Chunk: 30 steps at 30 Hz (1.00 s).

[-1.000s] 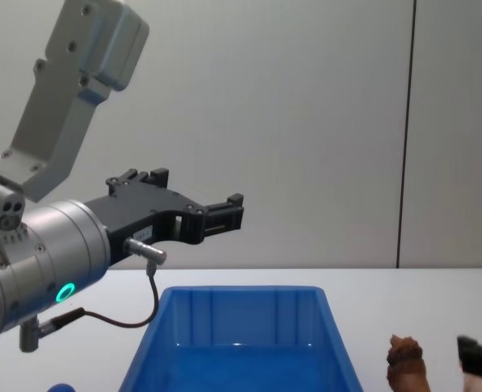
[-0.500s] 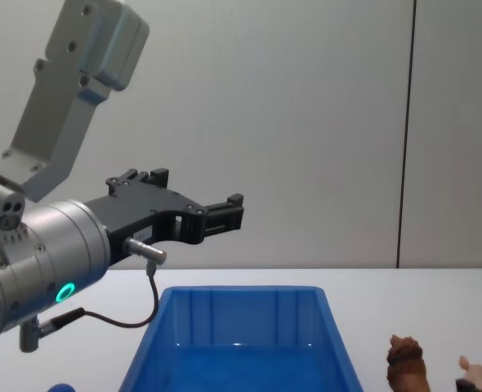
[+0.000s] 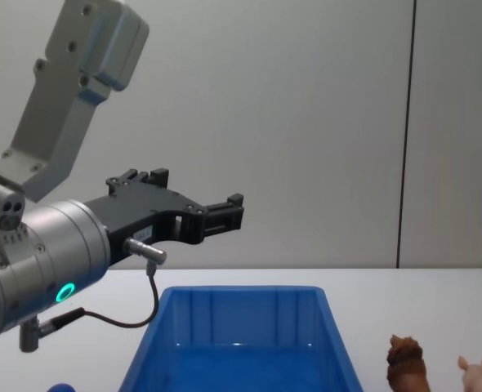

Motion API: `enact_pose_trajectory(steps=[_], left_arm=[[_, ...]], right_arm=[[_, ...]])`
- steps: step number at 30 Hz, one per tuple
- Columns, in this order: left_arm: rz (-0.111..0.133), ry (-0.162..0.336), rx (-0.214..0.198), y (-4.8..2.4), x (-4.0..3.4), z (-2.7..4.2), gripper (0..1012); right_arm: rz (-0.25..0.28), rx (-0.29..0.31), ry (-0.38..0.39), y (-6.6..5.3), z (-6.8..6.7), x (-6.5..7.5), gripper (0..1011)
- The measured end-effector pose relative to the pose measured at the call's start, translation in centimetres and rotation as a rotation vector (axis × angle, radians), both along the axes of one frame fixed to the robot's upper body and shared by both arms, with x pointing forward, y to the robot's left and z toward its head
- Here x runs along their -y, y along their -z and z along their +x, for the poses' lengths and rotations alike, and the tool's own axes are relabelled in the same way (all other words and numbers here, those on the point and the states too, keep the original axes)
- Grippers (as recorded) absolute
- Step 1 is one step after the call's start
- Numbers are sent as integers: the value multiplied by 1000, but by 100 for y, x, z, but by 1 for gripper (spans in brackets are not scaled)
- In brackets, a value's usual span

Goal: Pick up the two dolls from the table and place them into the box.

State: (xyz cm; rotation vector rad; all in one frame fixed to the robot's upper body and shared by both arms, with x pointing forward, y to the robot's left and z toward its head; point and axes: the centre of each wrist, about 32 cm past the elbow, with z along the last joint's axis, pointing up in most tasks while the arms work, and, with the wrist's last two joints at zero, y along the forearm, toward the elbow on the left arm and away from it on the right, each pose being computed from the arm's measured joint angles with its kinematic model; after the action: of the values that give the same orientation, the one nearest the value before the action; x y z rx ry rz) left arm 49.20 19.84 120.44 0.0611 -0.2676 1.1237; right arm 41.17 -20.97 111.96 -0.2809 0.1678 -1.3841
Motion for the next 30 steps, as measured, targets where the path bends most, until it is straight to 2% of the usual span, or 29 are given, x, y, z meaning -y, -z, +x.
enact_pose_trajectory(steps=[7, 9, 16, 23, 30], left_arm=[[0, 0, 0, 0, 0, 0, 1001], [0, 0, 0, 0, 0, 0, 1001], [0, 0, 0, 0, 0, 0, 1001], [0, 0, 0, 0, 0, 0, 1001], [0, 0, 0, 0, 0, 0, 1001]], right_arm=[[0, -6, 0, 42, 13, -6, 475], [0, -4, 0, 46, 14, -8, 390], [-5, 15, -1, 32, 10, -15, 382], [-6, 79, -17, -48, 0, -30, 382], [18, 153, -76, -161, 10, -50, 382]])
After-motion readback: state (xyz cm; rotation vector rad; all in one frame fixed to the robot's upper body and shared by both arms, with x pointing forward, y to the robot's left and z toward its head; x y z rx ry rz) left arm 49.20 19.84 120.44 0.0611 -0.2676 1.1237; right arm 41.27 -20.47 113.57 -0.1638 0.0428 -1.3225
